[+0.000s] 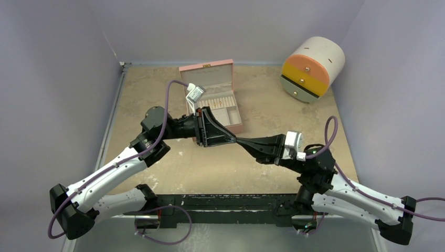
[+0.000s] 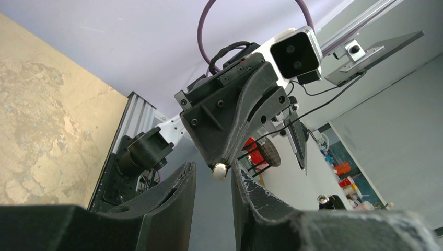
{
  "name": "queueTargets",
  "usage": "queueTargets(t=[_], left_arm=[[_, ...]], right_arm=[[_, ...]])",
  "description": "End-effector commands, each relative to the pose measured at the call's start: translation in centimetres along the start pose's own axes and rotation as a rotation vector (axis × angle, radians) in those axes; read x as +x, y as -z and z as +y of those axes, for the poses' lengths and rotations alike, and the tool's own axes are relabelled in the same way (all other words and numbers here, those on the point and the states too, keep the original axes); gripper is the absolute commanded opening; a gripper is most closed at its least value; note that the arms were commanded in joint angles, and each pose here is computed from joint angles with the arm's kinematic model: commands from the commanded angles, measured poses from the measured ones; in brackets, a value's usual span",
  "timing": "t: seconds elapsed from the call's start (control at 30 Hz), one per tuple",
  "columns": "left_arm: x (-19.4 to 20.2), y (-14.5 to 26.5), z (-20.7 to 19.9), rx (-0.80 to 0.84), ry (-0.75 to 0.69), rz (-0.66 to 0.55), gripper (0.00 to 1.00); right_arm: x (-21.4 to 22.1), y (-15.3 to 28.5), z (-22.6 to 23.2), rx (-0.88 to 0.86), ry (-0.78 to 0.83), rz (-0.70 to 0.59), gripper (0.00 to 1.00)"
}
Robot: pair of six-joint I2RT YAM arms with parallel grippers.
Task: Organize the mixed jewelry
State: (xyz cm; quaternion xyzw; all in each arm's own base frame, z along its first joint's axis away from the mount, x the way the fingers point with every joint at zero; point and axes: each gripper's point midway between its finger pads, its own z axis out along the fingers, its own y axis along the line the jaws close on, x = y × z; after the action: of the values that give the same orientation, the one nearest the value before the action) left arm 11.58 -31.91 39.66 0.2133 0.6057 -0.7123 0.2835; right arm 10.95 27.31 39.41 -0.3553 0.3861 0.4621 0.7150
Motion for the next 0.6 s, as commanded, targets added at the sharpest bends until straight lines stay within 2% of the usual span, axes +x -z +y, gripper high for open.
queueTargets(t=[0.0, 0.33, 0.57], left_arm=[[-0.91, -0.03, -1.85, 0.051, -0.058, -0.016, 0.30], [-0.69, -0.05, -1.75, 0.052, -0.057, -0.005, 0.19], [-0.79, 0.01, -1.99, 0.056, -0.061, -0.008, 0.18]], right_arm=[[-1.10, -0.01, 0.19, -0.013, 0.024, -0.031, 0.00], [-0.93, 0.02, 0.00, -0.002, 0.024, -0.026, 0.00], [-1.27, 0.28, -0.34, 0.018, 0.030, -0.034, 0.00]])
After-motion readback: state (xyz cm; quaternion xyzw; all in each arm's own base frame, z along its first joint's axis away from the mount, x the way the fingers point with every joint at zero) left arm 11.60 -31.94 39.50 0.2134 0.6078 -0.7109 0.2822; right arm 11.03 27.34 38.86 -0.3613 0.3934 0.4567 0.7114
